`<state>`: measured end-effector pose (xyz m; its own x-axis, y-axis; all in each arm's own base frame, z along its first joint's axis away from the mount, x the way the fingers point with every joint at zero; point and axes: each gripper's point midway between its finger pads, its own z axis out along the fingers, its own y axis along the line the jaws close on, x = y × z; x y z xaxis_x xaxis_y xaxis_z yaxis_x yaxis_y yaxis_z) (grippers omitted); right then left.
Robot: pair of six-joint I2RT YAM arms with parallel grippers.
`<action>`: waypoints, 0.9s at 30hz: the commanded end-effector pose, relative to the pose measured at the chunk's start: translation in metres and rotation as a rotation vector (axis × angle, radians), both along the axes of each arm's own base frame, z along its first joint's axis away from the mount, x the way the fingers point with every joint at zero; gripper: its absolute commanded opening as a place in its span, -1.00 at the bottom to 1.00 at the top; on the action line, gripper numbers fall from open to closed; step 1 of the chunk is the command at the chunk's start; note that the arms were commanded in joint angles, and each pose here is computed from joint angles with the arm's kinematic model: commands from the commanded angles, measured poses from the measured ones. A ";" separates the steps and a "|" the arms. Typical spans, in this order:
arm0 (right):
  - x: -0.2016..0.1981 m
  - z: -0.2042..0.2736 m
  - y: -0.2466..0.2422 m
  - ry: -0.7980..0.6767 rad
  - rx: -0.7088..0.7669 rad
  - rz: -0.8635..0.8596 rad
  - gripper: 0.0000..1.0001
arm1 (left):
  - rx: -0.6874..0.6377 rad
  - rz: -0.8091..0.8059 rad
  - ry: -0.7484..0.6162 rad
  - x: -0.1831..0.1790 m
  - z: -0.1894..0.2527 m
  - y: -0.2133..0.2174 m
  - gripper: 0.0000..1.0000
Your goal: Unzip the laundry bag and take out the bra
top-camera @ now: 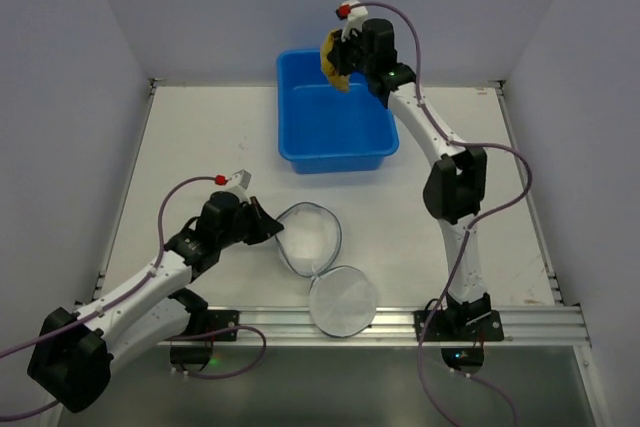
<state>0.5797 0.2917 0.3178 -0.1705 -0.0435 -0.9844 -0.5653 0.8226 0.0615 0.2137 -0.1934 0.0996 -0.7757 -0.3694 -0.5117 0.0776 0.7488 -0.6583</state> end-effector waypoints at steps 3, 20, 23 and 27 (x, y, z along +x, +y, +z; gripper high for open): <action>0.031 -0.072 -0.010 0.079 -0.162 -0.061 -1.00 | -0.009 -0.019 -0.034 0.005 0.012 -0.006 -1.00; -0.162 0.017 0.037 0.070 -0.007 0.168 0.68 | 0.016 0.014 -0.043 0.011 0.011 0.000 -1.00; -0.225 -0.024 0.059 0.188 0.017 0.250 0.67 | 0.033 0.024 -0.047 0.010 0.012 0.003 -1.00; -0.309 -0.069 0.074 0.341 0.039 0.358 0.64 | 0.084 0.071 -0.059 0.013 0.015 0.016 -1.00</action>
<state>0.2996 0.3579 0.3141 -0.2912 -0.0816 -0.9532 -0.7941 0.5762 0.1933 0.2148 -0.1854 0.0943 -0.7702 -0.3696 -0.5198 0.0490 0.7783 -0.6260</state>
